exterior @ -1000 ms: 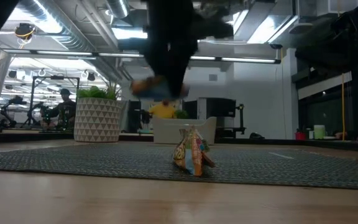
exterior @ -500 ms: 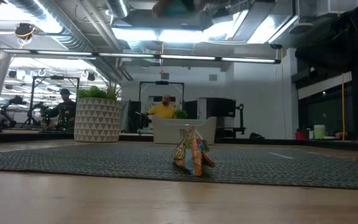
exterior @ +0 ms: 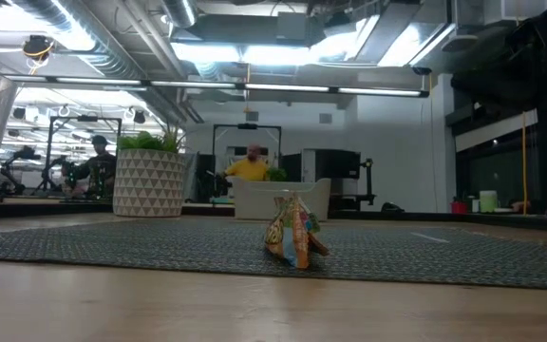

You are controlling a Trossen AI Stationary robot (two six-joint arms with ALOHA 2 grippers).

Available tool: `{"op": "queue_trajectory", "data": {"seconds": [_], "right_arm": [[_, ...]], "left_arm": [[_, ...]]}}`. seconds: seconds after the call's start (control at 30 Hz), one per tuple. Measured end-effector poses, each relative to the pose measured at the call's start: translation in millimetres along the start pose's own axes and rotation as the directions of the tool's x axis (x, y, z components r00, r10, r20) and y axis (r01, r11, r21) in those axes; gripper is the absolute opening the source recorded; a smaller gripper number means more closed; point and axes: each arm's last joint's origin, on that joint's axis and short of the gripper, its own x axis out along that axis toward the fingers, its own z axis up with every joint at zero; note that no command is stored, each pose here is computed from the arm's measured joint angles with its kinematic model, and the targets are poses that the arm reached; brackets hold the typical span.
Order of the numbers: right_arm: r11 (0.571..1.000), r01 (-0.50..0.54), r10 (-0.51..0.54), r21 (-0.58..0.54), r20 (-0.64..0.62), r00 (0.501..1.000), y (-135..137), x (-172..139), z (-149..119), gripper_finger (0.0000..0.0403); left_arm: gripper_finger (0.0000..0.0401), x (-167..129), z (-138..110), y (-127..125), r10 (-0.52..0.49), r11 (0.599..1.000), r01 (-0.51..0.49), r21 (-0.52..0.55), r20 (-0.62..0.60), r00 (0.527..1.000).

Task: Pick and place Granola Bars by type
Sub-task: Put the yellow granola bar into the transparent bin

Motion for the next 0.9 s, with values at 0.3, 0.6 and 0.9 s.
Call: {"op": "queue_trajectory", "data": {"seconds": [0.3, 0.6, 0.9], "right_arm": [[1.0, 0.0, 0.0, 0.0, 0.0, 1.0, 0, 0, 0, 0.0046], [1.0, 0.0, 0.0, 0.0, 0.0, 1.0, 0, 0, 0, 0.0046], [1.0, 0.0, 0.0, 0.0, 0.0, 1.0, 0, 0, 0, 0.0046]], "left_arm": [[0.0019, -10, 0, 1, -0.038, 0.998, 0.038, 0.044, -0.002, 0.999], [0.0019, -53, -3, 8, -0.07, 0.995, 0.063, 0.076, 0.089, 0.994], [0.0019, -86, -19, 4, -0.134, 0.982, 0.12, 0.149, 0.088, 0.987]]}}
